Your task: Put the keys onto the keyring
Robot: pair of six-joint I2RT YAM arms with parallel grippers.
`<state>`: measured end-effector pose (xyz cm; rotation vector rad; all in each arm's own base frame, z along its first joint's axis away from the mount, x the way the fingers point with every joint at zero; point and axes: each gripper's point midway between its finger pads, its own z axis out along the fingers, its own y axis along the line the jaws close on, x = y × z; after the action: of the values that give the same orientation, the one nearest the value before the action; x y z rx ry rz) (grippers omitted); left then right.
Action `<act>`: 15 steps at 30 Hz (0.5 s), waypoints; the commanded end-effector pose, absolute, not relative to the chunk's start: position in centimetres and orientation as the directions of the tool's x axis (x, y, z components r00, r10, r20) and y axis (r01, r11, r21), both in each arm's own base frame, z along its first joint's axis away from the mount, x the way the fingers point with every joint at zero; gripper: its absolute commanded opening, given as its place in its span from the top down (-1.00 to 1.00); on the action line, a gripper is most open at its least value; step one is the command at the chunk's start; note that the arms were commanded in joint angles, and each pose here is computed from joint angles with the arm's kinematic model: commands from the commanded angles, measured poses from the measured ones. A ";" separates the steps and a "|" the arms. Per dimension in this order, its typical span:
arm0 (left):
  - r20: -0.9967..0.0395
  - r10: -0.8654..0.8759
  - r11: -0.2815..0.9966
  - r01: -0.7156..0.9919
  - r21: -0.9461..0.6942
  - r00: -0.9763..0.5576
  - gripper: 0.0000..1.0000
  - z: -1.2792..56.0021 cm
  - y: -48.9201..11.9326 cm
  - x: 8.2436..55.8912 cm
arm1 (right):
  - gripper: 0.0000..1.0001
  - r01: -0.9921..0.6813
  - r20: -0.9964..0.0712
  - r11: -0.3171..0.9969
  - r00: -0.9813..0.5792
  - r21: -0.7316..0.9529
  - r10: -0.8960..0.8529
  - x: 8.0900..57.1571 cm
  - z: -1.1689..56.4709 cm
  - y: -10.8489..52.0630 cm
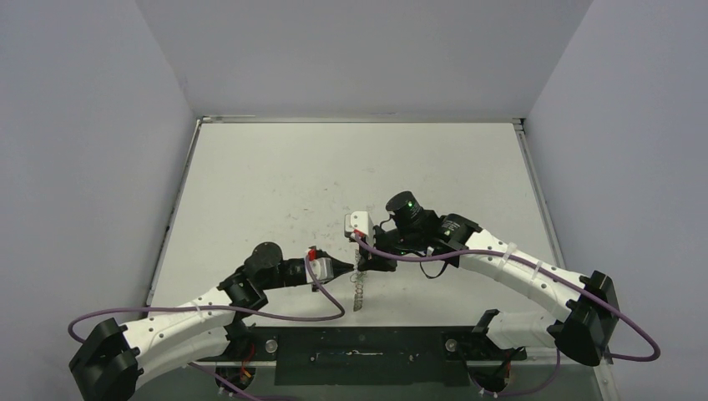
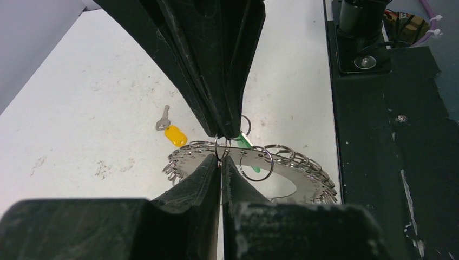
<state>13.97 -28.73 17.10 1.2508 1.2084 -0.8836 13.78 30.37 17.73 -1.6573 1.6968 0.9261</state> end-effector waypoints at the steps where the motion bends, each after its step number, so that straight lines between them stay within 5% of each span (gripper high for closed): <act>1: -0.968 0.037 0.151 0.956 0.252 0.249 0.93 20.8 -29.3 13.9 | 1.00 -1.000 -0.839 -0.006 -0.015 0.021 -0.544 14.8 19.8 31.5; 7: -0.966 0.027 0.176 0.950 0.258 0.258 0.58 21.0 -28.8 13.9 | 1.00 -1.000 -0.836 -0.001 -0.015 0.019 -0.549 15.0 19.6 31.5; 15: -0.962 -0.014 0.196 0.944 0.263 0.271 0.56 21.3 -28.7 13.9 | 1.00 -1.000 -0.834 -0.003 -0.014 0.019 -0.552 15.1 19.4 31.5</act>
<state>13.80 -28.50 19.62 1.1998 1.1284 -0.8833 14.21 30.27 17.34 -1.6527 1.7154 0.8973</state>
